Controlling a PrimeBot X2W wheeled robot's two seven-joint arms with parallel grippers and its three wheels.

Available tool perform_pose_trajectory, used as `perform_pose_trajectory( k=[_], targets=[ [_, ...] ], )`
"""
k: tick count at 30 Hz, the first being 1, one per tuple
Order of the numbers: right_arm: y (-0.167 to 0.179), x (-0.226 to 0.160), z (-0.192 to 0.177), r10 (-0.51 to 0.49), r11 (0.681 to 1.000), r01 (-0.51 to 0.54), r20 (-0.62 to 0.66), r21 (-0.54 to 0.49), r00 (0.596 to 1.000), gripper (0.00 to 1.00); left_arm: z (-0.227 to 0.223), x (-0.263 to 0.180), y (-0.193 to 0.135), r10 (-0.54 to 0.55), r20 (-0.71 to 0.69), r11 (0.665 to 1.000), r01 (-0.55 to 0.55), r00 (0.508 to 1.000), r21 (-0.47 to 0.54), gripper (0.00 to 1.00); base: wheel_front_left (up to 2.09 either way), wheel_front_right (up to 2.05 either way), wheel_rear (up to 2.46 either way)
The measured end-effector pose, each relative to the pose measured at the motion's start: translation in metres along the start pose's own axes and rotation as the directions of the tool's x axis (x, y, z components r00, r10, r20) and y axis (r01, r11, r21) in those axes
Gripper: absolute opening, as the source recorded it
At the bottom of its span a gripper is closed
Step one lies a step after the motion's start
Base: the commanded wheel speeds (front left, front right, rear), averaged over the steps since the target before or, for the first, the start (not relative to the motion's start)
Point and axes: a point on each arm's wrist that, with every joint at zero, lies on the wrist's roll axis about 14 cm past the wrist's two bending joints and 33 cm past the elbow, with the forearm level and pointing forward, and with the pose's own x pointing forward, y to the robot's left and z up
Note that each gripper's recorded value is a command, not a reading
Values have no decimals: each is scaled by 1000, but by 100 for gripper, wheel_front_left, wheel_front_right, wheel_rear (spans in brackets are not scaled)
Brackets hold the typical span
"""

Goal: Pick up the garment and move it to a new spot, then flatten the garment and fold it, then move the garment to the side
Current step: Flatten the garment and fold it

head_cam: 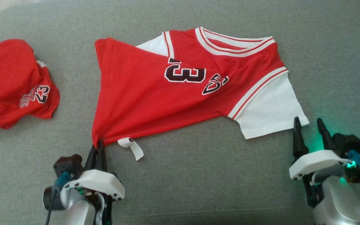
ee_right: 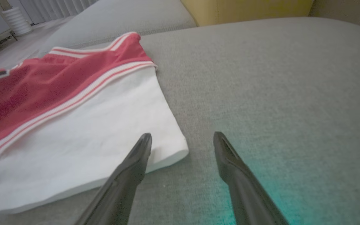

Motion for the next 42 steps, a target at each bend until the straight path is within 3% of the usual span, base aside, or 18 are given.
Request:
perform_pose_trajectory(
  k=[3, 4, 5, 6, 14, 19, 22, 25, 32, 35, 37, 39, 41, 42],
  targets=[
    [0, 2, -16, -3, 1000, 4, -56, 11, 998, 99, -4, 1, 0, -1, -11, 1000, 1, 1000, 0, 0, 0, 0, 0],
    [2, 4, -19, 2, 1000, -1, -65, 10, 998, 82, -5, 1, -1, -4, -16, 1000, 4, 1000, 2, 0, 0, 0, 0],
    [4, 7, -19, 9, 1000, -8, -67, 5, 998, 36, -6, 2, -2, -9, -19, 1000, 9, 1000, 3, 0, 0, 0, 0],
    [6, 11, -18, 14, 1000, -14, -67, 3, 998, 0, -7, 3, -5, -16, -21, 1000, 16, 1000, 4, 0, 0, 0, 0],
    [12, 16, 4, 24, 999, -24, -13, 47, 1000, 0, 12, 5, -12, -38, 36, 999, 38, 999, 1, 0, 0, 0, 0],
    [25, 14, 75, 64, 994, -81, 205, 76, 977, 0, 67, 8, -31, -113, 197, 994, 112, 974, 16, 0, 0, 0, 0],
    [34, 3, 143, 91, 987, -136, 396, 89, 914, 0, 118, 8, -49, -191, 332, 981, 175, 924, 80, 0, 0, 0, 0],
    [26, -17, 211, 98, 985, -160, 560, 63, 823, 0, 182, 4, -51, -218, 481, 975, 171, 849, 141, 0, 0, 0, 0],
    [26, -81, 344, 174, 978, -197, 807, -73, 565, 0, 318, -29, -74, -358, 713, 927, 135, 603, 350, 0, 0, 0, 0],
    [30, -106, 390, 210, 972, -193, 860, -133, 465, 0, 363, -45, -85, -391, 770, 914, 112, 505, 390, 0, 0, 0, 0],
    [34, -114, 413, 228, 968, -198, 877, -155, 424, 0, 384, -51, -89, -400, 794, 910, 99, 457, 402, 0, 0, 0, 0],
    [38, -113, 428, 245, 965, -194, 878, -178, 410, 0, 401, -53, -92, -404, 810, 909, 87, 426, 407, 0, 0, 0, 0],
    [42, -105, 436, 258, 962, -196, 871, -191, 417, 0, 411, -49, -93, -403, 819, 910, 81, 409, 408, 0, 0, 0, 0],
    [46, -89, 437, 266, 961, -192, 856, -199, 443, 0, 413, -35, -93, -406, 808, 907, 83, 428, 412, 0, 0, 0, 0]
  ],
)
